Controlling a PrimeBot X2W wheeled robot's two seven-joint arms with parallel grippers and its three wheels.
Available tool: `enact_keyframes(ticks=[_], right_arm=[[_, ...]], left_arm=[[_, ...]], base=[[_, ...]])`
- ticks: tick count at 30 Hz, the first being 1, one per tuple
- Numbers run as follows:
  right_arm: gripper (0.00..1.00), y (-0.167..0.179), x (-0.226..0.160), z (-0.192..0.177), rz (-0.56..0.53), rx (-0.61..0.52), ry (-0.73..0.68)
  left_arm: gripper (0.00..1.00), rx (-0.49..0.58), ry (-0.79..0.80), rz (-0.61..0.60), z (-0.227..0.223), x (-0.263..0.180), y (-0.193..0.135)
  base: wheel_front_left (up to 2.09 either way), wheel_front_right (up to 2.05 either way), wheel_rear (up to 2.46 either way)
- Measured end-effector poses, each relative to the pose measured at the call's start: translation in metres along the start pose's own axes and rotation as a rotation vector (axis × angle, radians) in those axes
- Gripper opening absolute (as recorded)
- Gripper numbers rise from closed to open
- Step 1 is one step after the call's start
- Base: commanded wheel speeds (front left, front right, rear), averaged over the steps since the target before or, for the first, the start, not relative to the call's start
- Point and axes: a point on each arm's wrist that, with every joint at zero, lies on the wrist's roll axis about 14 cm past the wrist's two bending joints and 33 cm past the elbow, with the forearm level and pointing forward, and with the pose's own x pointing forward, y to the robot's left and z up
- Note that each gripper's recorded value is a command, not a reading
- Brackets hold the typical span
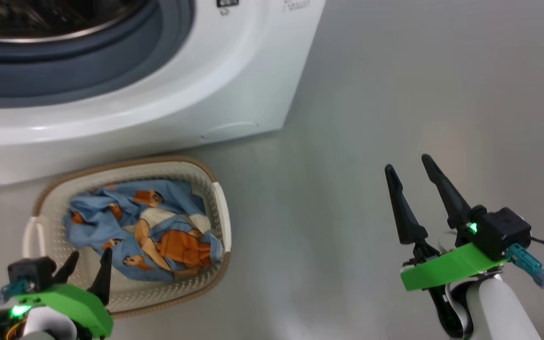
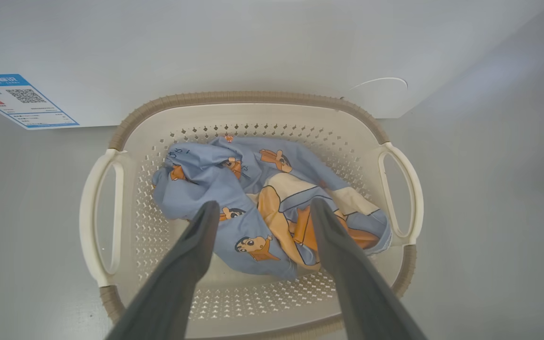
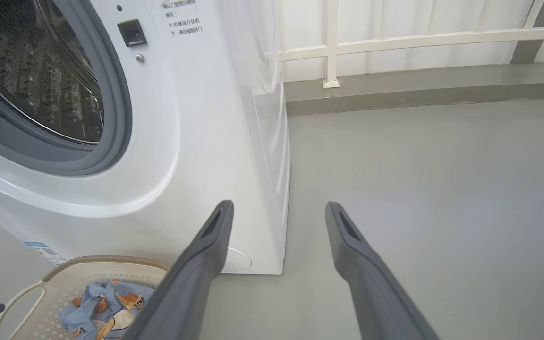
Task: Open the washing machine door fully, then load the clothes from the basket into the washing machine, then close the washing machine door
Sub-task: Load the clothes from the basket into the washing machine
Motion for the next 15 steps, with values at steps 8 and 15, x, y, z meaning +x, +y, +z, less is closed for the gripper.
enact_keyframes(ticks=[8,15], right_arm=[[1.00,-0.004,0.015,-0.016,0.003,-0.010,0.027],[1.00,-0.009,0.030,-0.032,0.006,-0.023,0.049]], left_arm=[[1.00,0.000,0.096,-0.064,-0.024,0.035,-0.008],[1.00,-0.001,0.177,-0.085,-0.047,0.067,0.000]], base=[[0.00,0.00,0.00],[0.00,0.00,0.00]])
